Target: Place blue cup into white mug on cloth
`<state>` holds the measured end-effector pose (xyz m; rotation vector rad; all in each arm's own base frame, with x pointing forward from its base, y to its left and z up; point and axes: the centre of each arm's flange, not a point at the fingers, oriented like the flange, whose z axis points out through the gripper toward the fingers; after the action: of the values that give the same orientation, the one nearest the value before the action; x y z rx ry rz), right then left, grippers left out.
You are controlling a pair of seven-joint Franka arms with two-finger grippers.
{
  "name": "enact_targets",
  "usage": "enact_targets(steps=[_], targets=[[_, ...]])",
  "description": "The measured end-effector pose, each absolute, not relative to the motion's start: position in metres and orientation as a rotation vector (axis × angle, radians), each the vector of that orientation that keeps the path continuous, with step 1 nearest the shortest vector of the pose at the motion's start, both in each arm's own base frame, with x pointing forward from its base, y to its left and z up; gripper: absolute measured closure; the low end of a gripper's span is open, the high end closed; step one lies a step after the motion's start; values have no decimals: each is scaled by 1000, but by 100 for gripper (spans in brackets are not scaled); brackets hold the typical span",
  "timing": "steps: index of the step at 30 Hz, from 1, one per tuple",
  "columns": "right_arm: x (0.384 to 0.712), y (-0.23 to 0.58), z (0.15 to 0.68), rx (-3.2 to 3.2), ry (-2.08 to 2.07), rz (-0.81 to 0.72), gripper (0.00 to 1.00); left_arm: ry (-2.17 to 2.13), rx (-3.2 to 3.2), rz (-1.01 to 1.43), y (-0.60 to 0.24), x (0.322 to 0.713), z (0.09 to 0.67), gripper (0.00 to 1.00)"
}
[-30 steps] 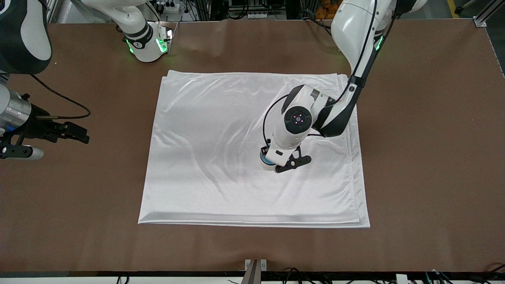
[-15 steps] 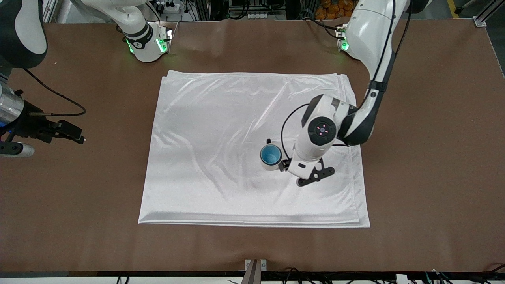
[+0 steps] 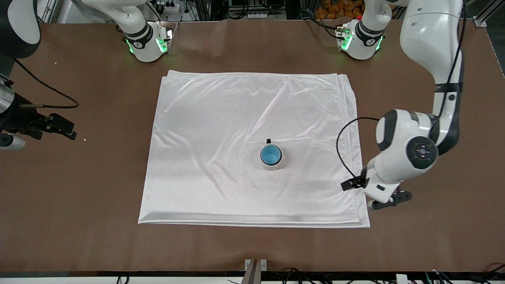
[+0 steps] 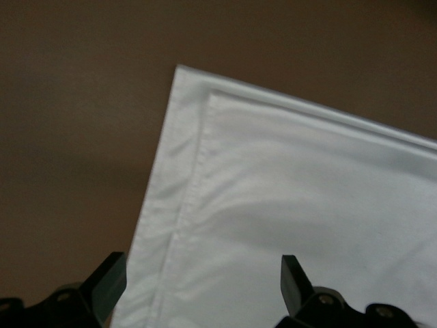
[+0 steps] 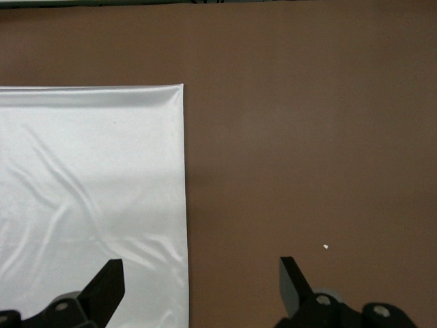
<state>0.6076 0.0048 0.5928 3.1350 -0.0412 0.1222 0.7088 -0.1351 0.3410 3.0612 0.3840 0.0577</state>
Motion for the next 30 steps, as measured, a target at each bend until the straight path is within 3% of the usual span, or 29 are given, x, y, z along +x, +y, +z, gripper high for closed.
enact_targets(steps=[8, 15, 30], targets=[[600, 5, 603, 3129, -33, 238, 0, 290, 3076, 43, -68, 715, 348, 0], [594, 3, 598, 3128, -36, 241, 0, 226, 3083, 14, -36, 712, 362, 0], [594, 1, 597, 3126, -38, 245, 0, 220, 3064, -13, 14, 668, 467, 0]])
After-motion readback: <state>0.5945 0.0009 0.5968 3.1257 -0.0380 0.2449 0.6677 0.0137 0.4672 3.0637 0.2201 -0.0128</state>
